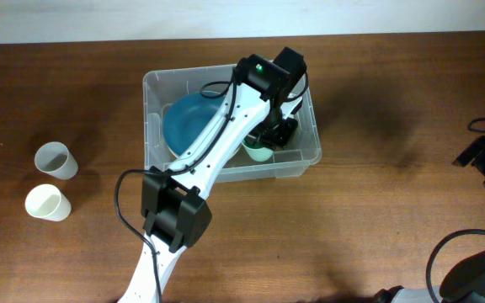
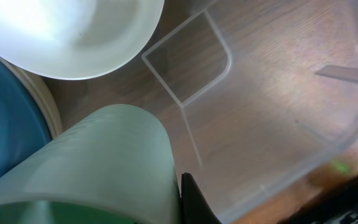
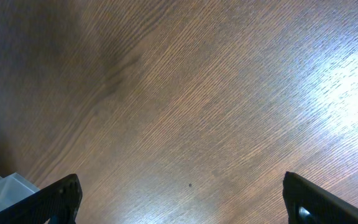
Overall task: Pack container
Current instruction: 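Lift the pale green cup and carry it into the bin, then lower the pale green cup into the bin's front right and release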
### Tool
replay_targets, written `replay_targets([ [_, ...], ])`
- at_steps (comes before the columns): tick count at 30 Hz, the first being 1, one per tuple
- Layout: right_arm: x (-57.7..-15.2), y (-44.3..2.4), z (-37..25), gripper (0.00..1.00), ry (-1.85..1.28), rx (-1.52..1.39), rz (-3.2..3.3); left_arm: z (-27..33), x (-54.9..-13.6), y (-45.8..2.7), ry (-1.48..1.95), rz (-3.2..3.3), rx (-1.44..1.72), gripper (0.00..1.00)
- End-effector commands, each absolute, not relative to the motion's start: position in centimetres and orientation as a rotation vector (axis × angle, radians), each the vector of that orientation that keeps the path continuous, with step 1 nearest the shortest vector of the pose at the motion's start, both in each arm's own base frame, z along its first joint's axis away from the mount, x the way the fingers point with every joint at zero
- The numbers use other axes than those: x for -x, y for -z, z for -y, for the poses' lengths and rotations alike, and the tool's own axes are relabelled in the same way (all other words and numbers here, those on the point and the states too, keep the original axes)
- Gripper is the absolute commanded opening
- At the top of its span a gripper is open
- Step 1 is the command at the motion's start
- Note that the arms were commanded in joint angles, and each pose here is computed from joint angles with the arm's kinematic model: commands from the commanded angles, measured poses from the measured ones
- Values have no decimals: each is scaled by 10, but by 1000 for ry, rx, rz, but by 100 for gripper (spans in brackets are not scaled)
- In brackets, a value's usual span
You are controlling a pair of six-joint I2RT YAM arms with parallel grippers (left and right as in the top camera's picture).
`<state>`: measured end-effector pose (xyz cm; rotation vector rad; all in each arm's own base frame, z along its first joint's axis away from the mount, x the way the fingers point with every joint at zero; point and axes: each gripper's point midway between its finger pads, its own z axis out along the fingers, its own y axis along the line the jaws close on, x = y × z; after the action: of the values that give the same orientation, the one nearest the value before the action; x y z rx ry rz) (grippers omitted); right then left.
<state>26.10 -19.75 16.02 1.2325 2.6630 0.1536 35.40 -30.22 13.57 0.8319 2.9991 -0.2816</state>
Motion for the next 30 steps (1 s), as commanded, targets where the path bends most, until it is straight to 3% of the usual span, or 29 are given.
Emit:
replay_targets([
  [1,-260,-165,197,99,-148,-1223,-2649,305,-351,-129,304,-3016,-829,1],
  [17,-260,-165,197,99,-148,-1223,-2649,310,-354,-116,301,-3017,-837,2],
  [30,-260,-165,197,99,-149,-1223,-2649,309,-350,-74,248,-3114,-856,2],
])
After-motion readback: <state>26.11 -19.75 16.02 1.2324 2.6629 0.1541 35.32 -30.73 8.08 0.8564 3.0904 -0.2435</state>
